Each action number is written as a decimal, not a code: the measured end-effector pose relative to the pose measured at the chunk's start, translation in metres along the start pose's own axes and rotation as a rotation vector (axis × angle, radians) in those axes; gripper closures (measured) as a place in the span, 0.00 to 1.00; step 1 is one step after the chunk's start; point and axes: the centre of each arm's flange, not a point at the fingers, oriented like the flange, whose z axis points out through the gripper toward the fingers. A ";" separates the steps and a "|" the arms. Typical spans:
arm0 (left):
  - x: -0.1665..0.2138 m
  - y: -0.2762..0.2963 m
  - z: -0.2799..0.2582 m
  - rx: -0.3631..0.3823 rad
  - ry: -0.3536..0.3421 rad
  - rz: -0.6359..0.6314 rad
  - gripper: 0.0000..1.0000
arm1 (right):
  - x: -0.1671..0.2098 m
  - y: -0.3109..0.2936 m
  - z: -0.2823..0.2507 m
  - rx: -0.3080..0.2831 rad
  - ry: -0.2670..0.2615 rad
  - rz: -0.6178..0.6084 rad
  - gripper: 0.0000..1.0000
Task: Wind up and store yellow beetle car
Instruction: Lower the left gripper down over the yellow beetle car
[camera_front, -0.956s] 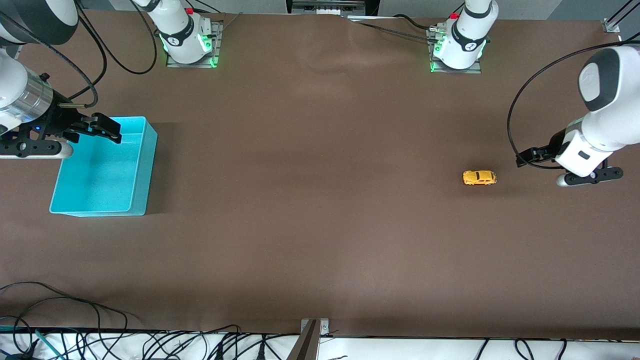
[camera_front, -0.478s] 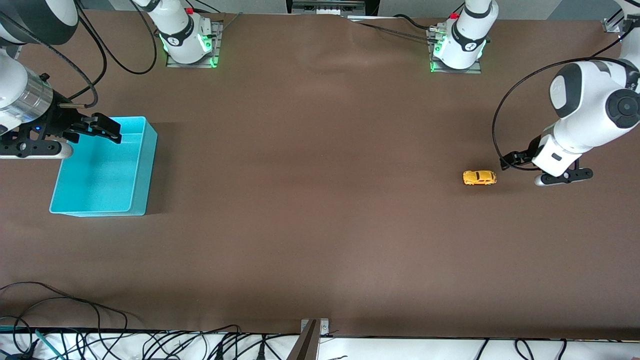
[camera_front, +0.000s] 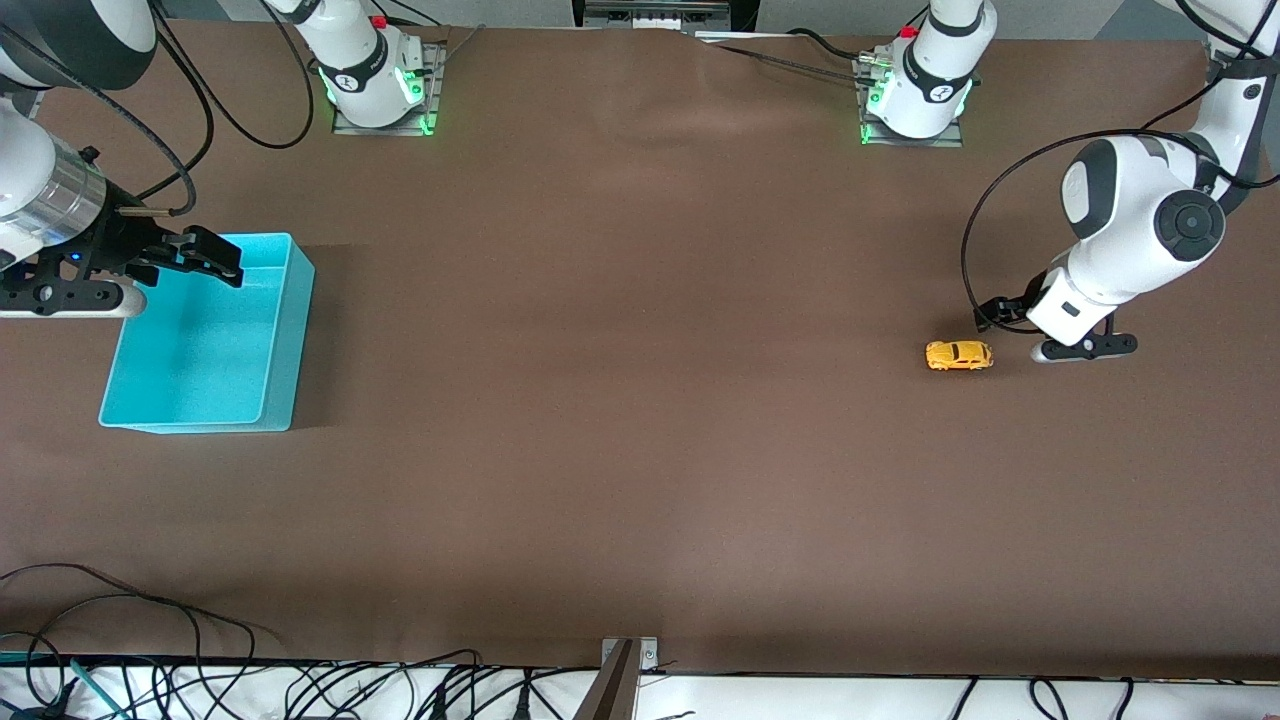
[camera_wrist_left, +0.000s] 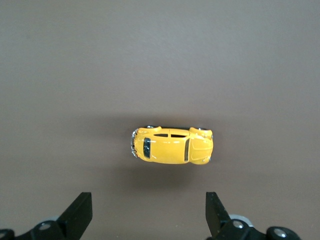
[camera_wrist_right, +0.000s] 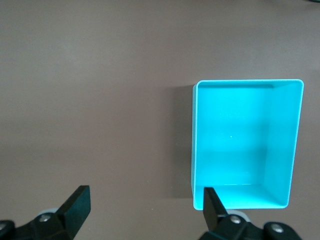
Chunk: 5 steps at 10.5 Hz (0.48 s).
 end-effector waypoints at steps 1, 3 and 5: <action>0.000 -0.001 0.004 -0.001 -0.006 0.098 0.00 | 0.000 0.000 0.000 0.000 0.000 0.000 0.00; 0.000 -0.010 0.011 -0.006 -0.014 0.276 0.00 | 0.000 0.000 0.000 0.000 0.000 0.000 0.00; -0.001 -0.011 0.021 -0.014 -0.030 0.491 0.00 | 0.000 0.000 0.000 0.000 0.000 0.000 0.00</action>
